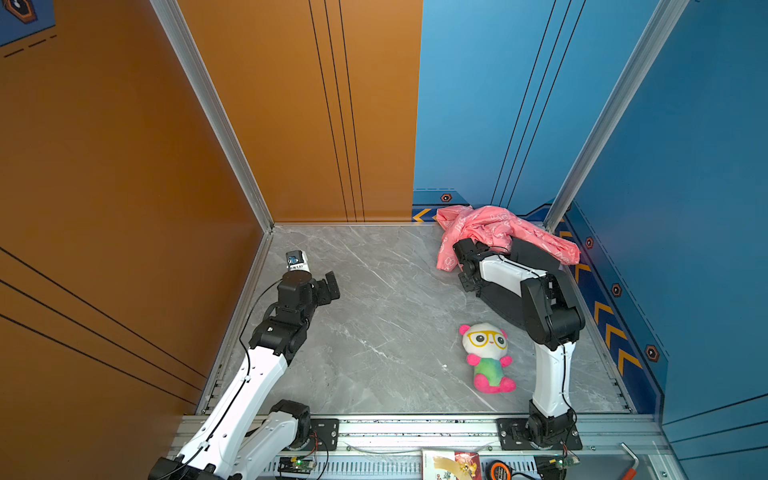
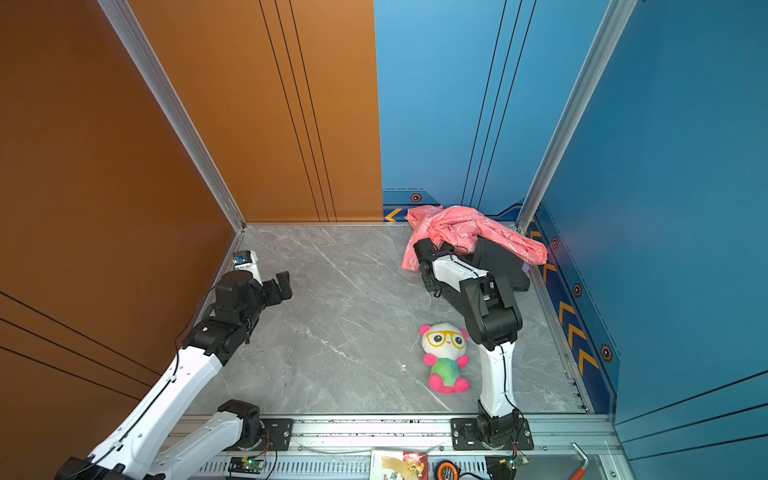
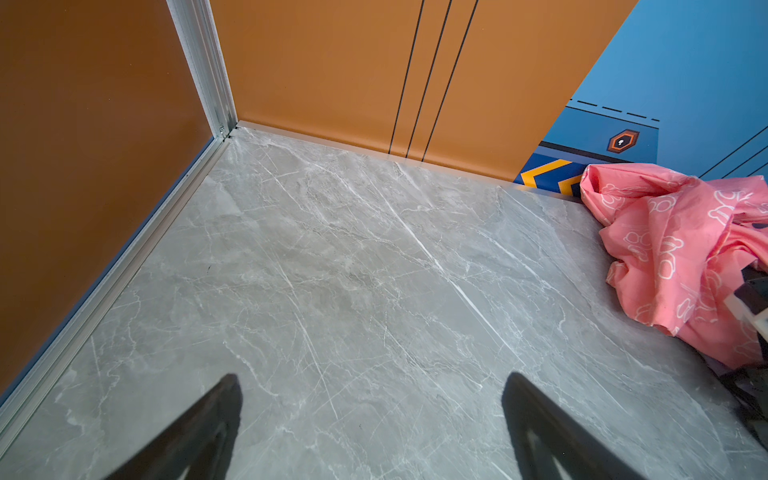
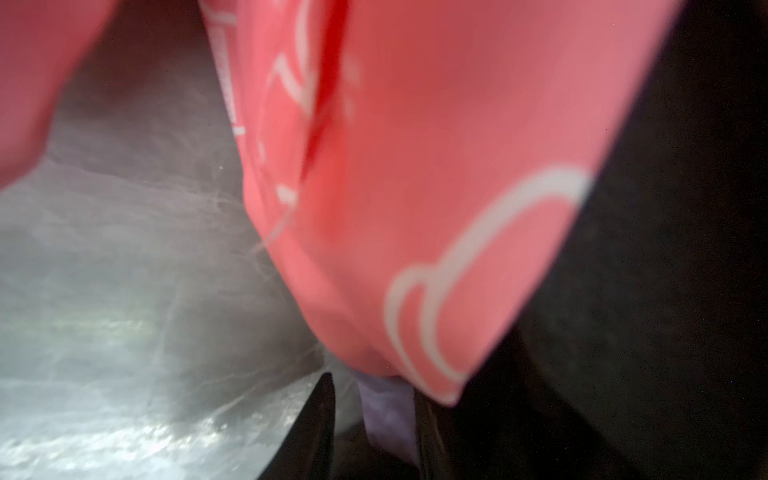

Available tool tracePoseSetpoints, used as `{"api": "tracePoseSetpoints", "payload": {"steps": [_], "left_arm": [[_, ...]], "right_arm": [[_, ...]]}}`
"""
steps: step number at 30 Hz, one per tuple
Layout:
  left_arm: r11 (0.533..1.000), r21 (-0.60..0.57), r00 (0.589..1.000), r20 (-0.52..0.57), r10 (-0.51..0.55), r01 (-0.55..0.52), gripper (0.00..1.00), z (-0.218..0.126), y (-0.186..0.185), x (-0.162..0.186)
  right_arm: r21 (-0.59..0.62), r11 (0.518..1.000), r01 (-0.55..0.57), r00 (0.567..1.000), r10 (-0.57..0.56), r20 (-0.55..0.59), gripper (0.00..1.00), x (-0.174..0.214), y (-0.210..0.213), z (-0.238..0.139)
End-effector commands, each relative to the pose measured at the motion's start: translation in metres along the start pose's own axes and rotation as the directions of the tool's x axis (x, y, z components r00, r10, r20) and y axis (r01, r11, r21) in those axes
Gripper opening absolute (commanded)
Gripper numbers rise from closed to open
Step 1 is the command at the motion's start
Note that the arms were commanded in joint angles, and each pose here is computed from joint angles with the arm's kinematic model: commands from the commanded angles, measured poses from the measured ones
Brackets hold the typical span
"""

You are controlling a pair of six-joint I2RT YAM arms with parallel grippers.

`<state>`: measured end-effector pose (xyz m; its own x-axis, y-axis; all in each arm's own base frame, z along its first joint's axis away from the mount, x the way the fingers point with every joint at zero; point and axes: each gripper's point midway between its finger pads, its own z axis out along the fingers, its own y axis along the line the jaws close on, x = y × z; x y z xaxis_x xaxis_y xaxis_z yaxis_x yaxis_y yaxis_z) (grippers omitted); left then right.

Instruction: Pick out a specific cloth from the pile

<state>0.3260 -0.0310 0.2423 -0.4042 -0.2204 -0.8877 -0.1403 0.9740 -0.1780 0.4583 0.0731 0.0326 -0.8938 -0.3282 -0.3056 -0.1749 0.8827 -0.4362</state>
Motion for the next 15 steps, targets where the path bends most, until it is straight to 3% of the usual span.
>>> {"api": "tracePoseSetpoints", "payload": {"steps": [1,5,12,15], "left_arm": [[1.0,-0.006,1.0,0.011,-0.008,0.008,0.98,-0.001,0.001,0.001],[1.0,-0.006,1.0,0.009,-0.006,0.006,0.98,-0.001,0.001,0.002],[1.0,-0.007,1.0,0.013,-0.013,0.013,0.98,-0.002,0.002,0.002],[1.0,-0.01,1.0,0.013,-0.014,0.014,0.98,-0.002,0.003,0.003]], "right_arm": [[0.041,0.999,0.022,1.0,-0.021,-0.023,0.34,0.002,-0.006,0.011],[0.029,0.999,0.021,0.999,-0.02,-0.037,0.29,0.005,-0.004,0.018],[0.029,1.0,0.006,1.0,-0.005,-0.021,0.0,0.0,-0.01,0.012],[0.01,0.999,-0.033,0.999,0.032,0.019,0.0,-0.01,-0.015,-0.001]]}}
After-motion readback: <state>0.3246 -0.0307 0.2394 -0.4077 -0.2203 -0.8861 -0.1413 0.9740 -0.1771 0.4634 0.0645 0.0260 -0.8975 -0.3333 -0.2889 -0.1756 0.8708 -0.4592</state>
